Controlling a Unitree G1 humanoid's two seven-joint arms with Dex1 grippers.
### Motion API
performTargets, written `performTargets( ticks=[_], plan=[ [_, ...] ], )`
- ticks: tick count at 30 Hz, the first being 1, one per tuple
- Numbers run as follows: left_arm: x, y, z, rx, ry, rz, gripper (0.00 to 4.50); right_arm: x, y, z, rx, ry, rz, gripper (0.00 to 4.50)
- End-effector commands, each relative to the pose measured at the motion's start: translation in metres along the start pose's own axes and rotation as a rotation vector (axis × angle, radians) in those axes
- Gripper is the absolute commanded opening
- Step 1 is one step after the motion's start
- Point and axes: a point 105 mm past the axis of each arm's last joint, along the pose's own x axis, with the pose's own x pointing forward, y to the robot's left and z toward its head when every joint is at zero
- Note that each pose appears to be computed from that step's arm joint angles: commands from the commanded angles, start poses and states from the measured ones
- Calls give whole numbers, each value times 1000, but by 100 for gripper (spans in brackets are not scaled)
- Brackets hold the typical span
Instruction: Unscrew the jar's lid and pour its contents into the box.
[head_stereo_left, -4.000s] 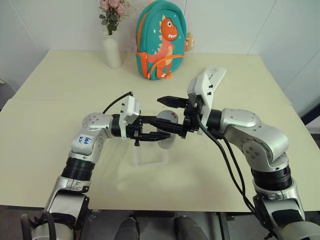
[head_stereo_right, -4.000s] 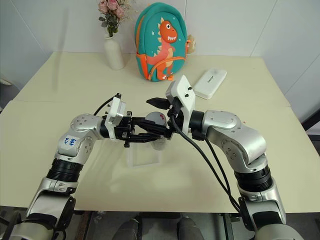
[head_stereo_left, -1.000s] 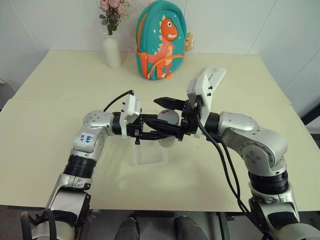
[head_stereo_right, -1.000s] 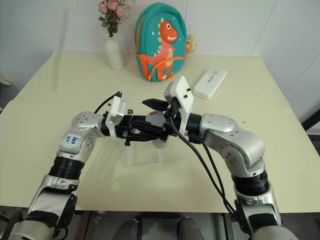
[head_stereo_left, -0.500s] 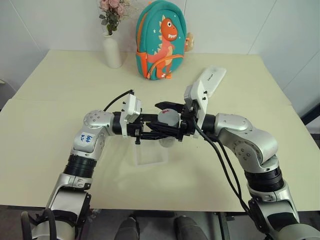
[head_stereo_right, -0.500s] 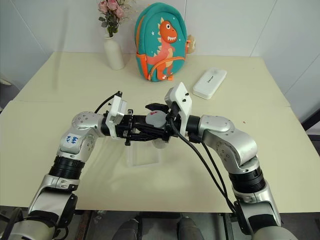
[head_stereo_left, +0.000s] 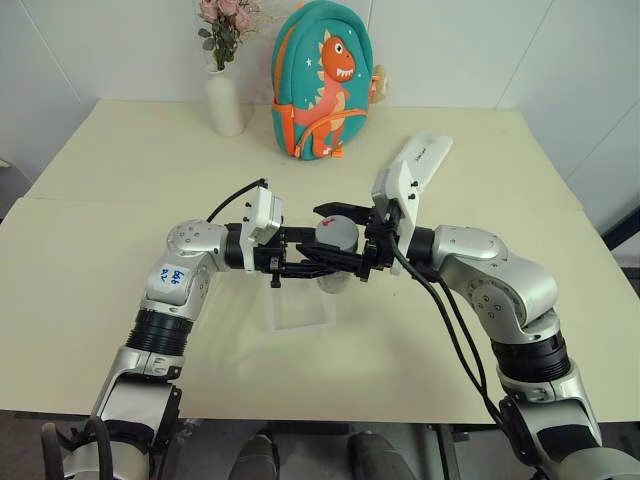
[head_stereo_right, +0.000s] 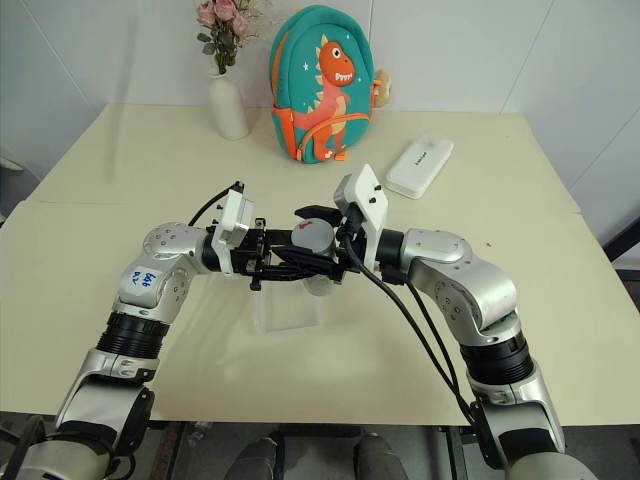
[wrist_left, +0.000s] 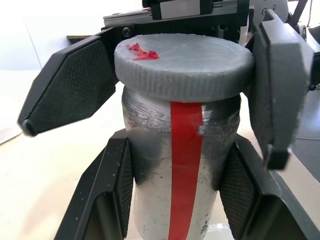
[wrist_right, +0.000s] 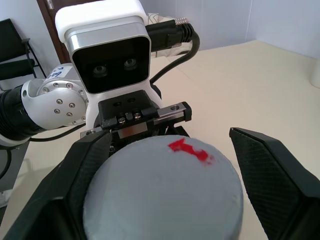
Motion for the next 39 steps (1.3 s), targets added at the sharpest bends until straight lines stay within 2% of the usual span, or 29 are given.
performTargets(
  ticks=[1,39],
  plan=[
    [0,-5,12,52,-18,-22,197,-13,-8,14,-54,-22,-63,393],
    [0,-5,11,45,-14,-22,197,-57,-22,11,-92,72,-211,393]
  ],
)
